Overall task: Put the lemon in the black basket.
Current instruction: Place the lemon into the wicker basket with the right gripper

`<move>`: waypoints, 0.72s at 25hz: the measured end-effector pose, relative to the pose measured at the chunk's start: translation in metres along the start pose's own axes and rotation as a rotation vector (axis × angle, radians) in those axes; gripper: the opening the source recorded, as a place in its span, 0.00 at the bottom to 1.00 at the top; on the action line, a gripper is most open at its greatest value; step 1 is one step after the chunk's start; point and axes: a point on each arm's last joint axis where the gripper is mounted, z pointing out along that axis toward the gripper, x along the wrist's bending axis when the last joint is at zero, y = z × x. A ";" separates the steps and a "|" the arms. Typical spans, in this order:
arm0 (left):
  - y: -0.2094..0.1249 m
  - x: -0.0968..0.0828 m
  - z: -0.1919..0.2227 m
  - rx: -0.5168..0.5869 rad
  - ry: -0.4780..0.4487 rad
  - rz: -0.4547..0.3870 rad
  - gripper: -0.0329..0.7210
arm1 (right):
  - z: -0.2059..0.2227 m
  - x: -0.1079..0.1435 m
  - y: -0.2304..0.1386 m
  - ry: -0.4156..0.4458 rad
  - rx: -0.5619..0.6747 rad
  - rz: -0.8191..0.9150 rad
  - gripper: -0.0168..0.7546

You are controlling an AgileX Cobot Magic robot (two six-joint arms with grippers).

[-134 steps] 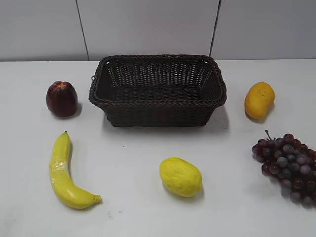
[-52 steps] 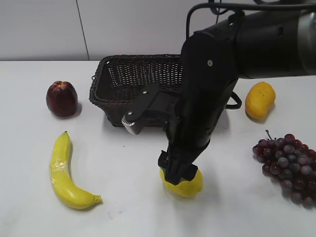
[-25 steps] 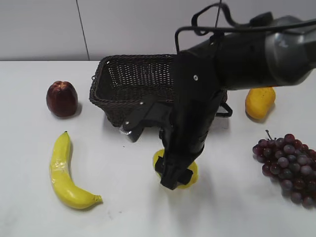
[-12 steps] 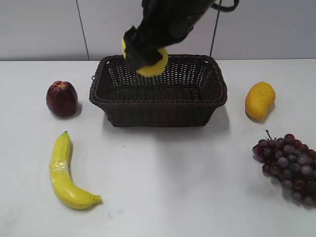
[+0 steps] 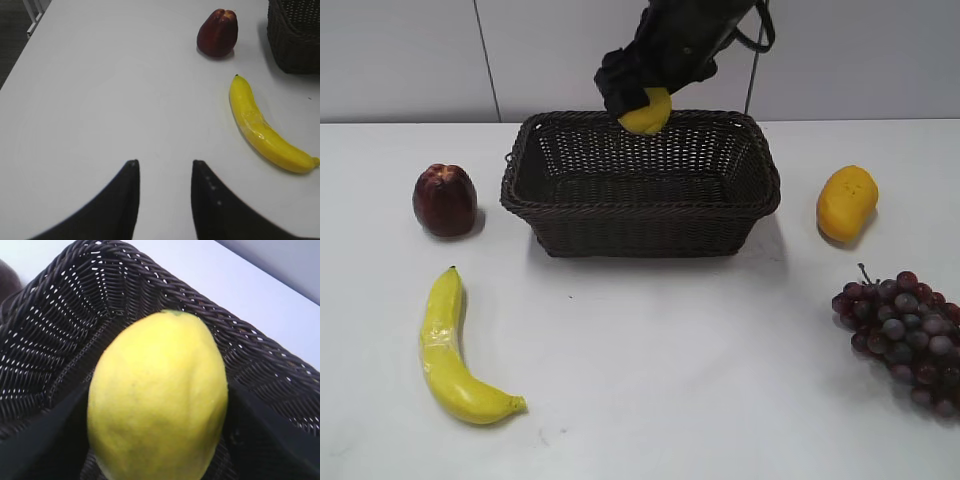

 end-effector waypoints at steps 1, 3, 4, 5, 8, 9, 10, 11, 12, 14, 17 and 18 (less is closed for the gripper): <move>0.000 0.000 0.000 0.000 0.000 0.000 0.38 | 0.008 -0.001 -0.001 -0.002 -0.011 0.013 0.74; 0.000 0.000 0.000 0.000 0.000 0.000 0.38 | 0.023 -0.002 -0.005 -0.005 -0.019 0.043 0.74; 0.000 0.000 0.000 0.000 0.000 0.000 0.38 | 0.032 -0.003 -0.009 -0.006 -0.017 0.056 0.74; 0.000 0.000 0.000 0.000 0.000 0.000 0.38 | 0.039 -0.003 -0.011 -0.008 -0.015 0.065 0.74; 0.000 0.000 0.000 0.000 0.000 0.000 0.37 | 0.062 -0.005 -0.023 -0.010 0.010 0.076 0.74; 0.000 0.000 0.000 0.000 0.000 0.000 0.37 | 0.068 -0.005 -0.027 -0.011 0.022 0.078 0.74; 0.000 0.000 0.000 0.000 0.000 0.000 0.36 | 0.073 -0.005 -0.030 -0.013 0.028 0.077 0.74; 0.000 0.000 0.000 0.000 0.000 0.000 0.36 | 0.078 -0.006 -0.033 -0.018 0.035 0.071 0.74; 0.000 0.000 0.000 0.000 0.000 0.000 0.36 | 0.083 -0.007 -0.036 -0.024 0.043 0.061 0.74; 0.000 0.000 0.000 0.000 0.000 0.000 0.36 | 0.091 -0.008 -0.042 -0.036 0.059 0.046 0.74; 0.000 0.000 0.000 0.000 0.000 0.000 0.36 | 0.097 -0.011 -0.047 -0.048 0.075 0.038 0.74; 0.000 0.000 0.000 0.000 0.000 0.000 0.36 | 0.097 -0.011 -0.047 -0.049 0.078 0.044 0.74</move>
